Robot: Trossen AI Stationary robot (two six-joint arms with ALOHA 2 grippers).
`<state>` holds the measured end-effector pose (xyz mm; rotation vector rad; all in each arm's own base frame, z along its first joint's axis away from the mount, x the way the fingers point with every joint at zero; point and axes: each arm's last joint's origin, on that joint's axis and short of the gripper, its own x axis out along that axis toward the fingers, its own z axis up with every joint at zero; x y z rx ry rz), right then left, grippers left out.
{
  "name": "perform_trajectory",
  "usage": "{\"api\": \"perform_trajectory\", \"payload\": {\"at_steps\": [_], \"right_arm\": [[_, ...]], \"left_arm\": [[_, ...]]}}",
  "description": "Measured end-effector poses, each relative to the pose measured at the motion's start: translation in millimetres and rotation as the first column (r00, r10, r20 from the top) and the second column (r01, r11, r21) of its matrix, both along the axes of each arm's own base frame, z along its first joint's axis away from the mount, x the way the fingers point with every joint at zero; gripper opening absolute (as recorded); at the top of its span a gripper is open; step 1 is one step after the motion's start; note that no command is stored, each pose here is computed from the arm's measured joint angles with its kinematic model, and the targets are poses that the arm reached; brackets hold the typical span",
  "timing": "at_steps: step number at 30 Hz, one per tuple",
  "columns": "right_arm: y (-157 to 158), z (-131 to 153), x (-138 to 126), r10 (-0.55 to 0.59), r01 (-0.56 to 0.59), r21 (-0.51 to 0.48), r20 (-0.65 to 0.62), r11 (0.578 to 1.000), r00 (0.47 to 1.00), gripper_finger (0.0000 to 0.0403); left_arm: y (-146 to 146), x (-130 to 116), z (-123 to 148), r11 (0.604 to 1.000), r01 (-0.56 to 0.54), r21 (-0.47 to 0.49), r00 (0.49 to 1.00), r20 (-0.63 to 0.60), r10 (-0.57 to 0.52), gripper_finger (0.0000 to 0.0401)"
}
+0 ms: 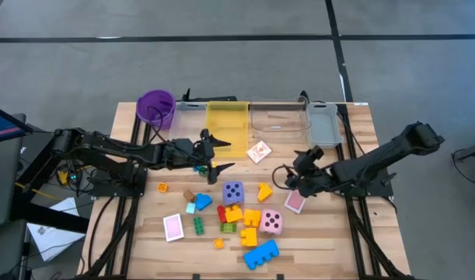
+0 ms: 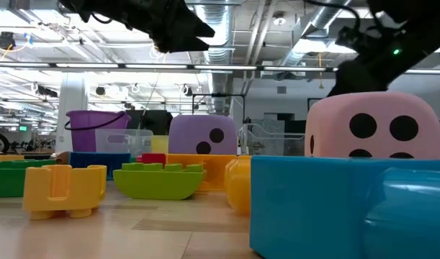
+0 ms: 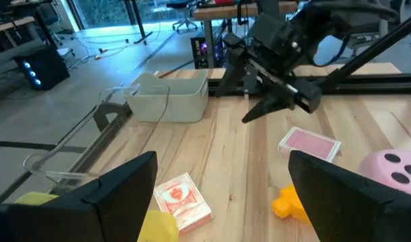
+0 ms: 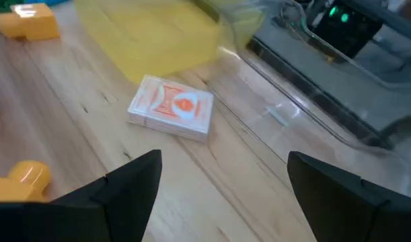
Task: Pick & Place Toys
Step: Put the large yellow game piece into the gray bin
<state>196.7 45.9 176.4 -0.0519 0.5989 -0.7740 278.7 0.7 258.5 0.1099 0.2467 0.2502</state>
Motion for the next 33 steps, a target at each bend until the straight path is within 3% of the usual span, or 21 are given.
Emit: {"api": "perform_trajectory", "payload": {"at_steps": [4,9,14,19,28,33], "right_arm": [[7,-6,14,0.158,-0.155,0.051,-0.057,0.987,0.986,0.0315],[3,-2,28,0.293,-0.298,0.269,0.056,0.916,0.954,0.0315],[-13,-3,33,0.237,-0.262,0.417,0.112,0.87,0.965,0.0315],[-30,-1,38,0.165,-0.232,0.579,0.167,0.782,0.972,0.0315],[-27,28,51,0.15,-0.246,0.628,0.202,0.739,0.968,0.0315],[-10,32,50,0.352,-0.368,0.497,0.131,0.785,0.927,0.0315]], "left_arm": [[0,-1,-4,1.0,0.002,0.001,0.999,-0.04,-0.002,0.0328],[0,-1,-3,1.0,0.002,0.0,0.999,-0.034,-0.002,0.0328],[0,-1,-3,1.0,0.0,0.001,1.0,-0.026,0.0,0.0328],[0,-1,-3,1.0,-0.001,0.004,1.0,-0.027,0.001,0.0328],[1,-6,5,0.996,-0.007,0.092,1.0,-0.025,0.009,0.0328],[1,-12,13,0.995,-0.014,0.103,1.0,0.0,0.014,0.0328]]}}
